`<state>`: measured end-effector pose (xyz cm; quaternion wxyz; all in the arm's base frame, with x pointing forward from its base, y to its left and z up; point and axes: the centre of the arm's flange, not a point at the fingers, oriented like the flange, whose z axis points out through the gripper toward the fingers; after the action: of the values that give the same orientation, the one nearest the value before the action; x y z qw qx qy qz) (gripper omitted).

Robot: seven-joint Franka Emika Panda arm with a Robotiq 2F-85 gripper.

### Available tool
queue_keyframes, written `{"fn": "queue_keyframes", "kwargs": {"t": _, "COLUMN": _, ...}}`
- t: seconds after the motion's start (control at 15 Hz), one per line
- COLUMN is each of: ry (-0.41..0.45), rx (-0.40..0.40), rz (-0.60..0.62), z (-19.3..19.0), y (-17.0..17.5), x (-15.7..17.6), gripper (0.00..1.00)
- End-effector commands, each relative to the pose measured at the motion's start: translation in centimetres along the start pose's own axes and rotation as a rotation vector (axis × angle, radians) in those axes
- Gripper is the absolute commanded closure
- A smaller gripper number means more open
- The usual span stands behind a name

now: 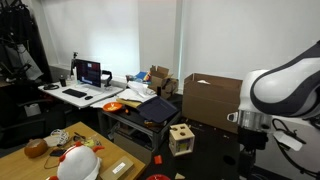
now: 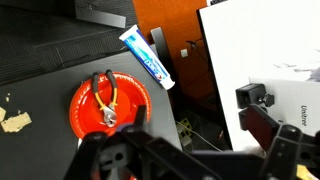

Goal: Pick up the white object and put it in the red bowl

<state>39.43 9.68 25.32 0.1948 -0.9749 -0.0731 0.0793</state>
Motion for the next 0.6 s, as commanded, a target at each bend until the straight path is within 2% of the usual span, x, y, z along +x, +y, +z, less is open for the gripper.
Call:
{"fn": "queue_keyframes", "kwargs": {"t": 0.0, "ry": 0.033, "rx": 0.011, "rz": -0.028, "z": -3.6, "y": -1.2, "x": -5.1, "gripper": 0.0}}
{"fn": "queue_keyframes", "kwargs": {"t": 0.2, "ry": 0.05, "rx": -0.024, "rz": -0.021, "z": -5.3, "y": -0.9, "x": -6.6, "gripper": 0.0}}
{"fn": "queue_keyframes", "kwargs": {"t": 0.4, "ry": 0.064, "rx": -0.188, "rz": 0.025, "z": -6.7, "y": 0.1, "x": -7.3, "gripper": 0.0}}
{"fn": "queue_keyframes", "kwargs": {"t": 0.53, "ry": 0.07, "rx": -0.27, "rz": 0.039, "z": -7.3, "y": 0.4, "x": -7.3, "gripper": 0.0}}
